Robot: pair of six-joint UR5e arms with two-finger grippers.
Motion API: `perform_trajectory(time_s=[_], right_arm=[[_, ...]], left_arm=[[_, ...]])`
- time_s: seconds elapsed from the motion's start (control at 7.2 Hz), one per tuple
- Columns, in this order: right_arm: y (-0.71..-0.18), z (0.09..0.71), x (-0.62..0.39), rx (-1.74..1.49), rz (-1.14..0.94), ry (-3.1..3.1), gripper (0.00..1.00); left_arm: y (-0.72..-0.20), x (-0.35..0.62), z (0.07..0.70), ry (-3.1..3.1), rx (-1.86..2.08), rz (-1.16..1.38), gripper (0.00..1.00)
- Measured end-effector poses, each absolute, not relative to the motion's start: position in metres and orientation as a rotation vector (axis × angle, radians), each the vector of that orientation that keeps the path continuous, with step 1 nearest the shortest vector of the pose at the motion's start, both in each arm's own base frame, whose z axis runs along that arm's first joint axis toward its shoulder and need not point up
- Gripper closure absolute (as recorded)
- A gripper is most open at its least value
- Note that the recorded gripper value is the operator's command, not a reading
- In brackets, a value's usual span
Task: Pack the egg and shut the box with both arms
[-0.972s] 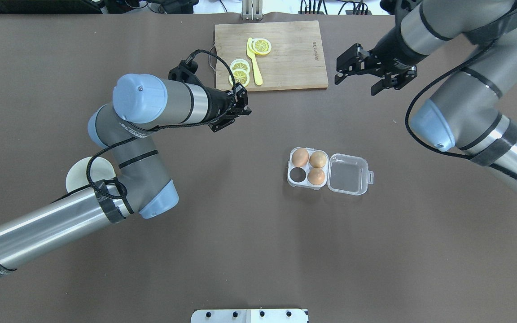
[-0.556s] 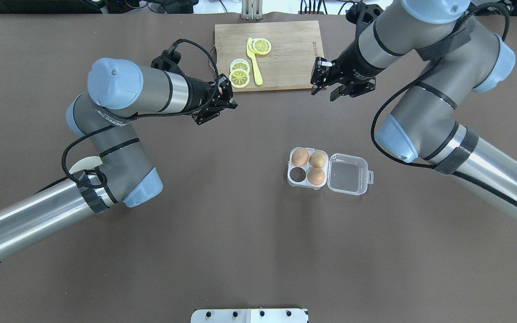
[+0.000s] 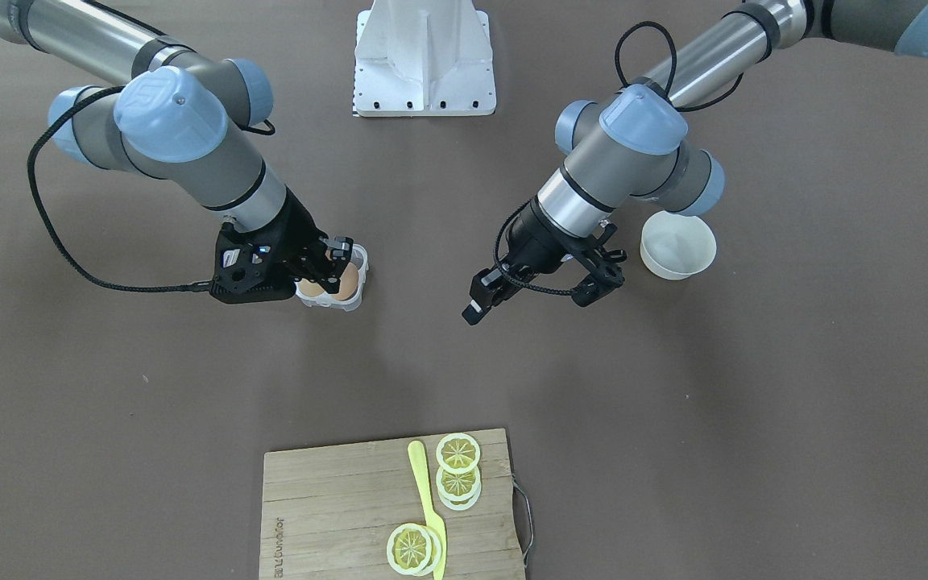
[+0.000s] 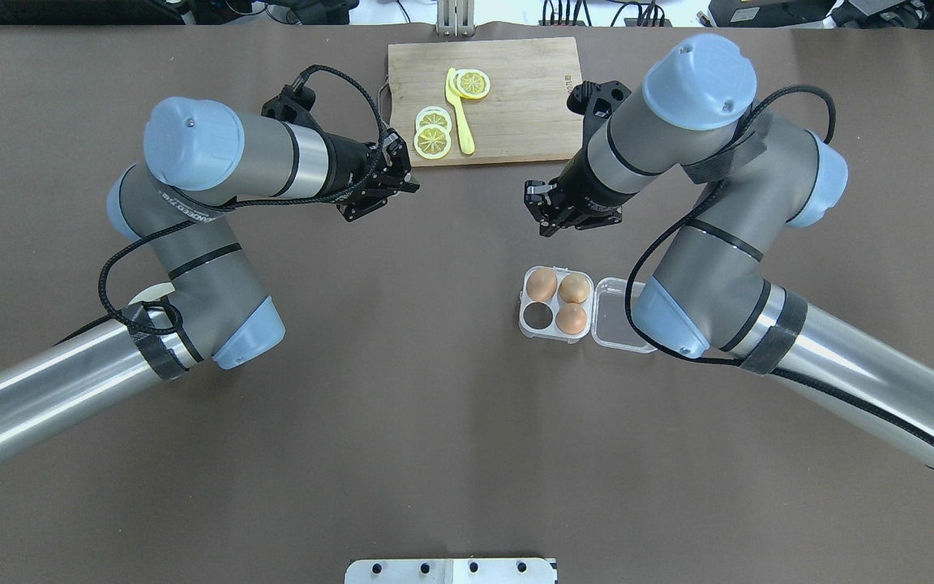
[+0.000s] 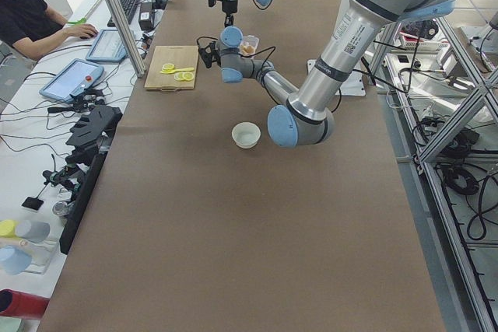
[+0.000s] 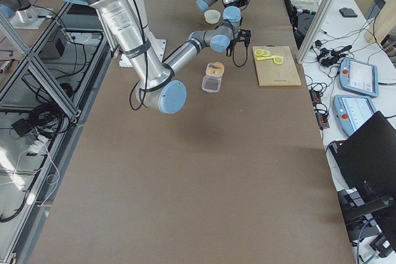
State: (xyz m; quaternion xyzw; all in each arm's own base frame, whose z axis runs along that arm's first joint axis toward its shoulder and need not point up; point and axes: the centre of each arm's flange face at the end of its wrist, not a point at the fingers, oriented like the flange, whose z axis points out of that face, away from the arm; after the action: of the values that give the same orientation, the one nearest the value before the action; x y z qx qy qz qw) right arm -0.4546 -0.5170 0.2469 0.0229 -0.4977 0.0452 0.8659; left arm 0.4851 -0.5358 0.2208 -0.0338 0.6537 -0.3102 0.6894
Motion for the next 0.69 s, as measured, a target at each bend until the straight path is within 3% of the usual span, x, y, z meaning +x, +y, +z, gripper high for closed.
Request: perform_trajectory(time_s=[0.69], right_arm=[[-0.519, 0.279, -0.474, 0.098, 0.034, -0.967, 1.00]], left_arm=[[-0.536, 0.487, 0.223, 1.456, -0.077, -0.697, 1.00]])
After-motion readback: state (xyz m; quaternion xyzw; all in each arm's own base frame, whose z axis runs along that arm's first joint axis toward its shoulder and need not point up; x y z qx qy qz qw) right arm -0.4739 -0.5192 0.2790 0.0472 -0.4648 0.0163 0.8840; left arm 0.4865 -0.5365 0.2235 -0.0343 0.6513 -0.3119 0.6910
